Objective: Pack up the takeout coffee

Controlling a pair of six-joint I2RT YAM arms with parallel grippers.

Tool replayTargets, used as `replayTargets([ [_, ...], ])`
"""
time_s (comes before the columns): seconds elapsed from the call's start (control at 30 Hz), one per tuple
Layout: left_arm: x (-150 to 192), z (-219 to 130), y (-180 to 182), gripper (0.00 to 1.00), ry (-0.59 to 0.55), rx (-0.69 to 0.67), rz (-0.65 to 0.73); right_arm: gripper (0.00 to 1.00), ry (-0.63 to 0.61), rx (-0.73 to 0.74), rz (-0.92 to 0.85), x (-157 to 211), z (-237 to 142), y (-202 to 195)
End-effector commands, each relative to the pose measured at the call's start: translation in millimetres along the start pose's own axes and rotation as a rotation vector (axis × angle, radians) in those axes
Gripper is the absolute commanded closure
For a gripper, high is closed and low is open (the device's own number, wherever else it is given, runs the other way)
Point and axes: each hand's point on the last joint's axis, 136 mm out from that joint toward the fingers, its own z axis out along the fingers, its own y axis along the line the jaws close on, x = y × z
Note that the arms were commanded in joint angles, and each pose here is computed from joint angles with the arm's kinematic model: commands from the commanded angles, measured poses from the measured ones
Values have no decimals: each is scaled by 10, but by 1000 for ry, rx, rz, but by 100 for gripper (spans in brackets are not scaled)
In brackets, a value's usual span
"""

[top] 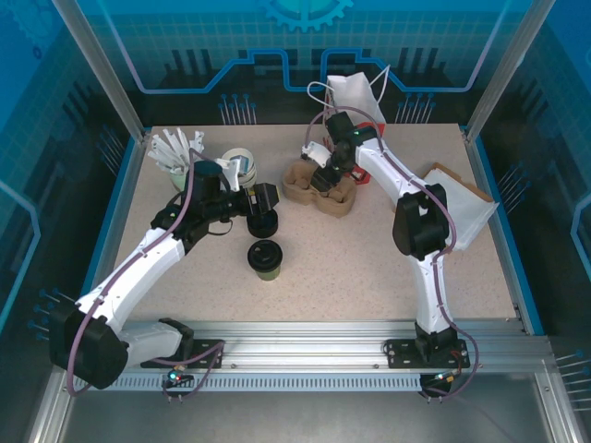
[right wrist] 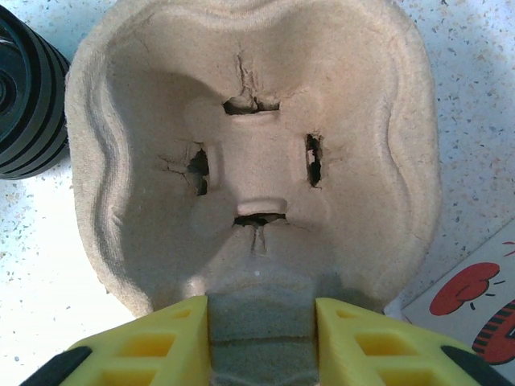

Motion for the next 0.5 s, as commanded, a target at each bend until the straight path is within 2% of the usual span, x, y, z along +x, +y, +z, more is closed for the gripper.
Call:
replayTargets([
  [0.0,-4,-36,-79,19,-2,23,32,66,7,3,-7,-2,-61,-16],
  [0.47,67,-80,-20,18,-1,4,40,67,-111,40,2,-265,-639,94],
])
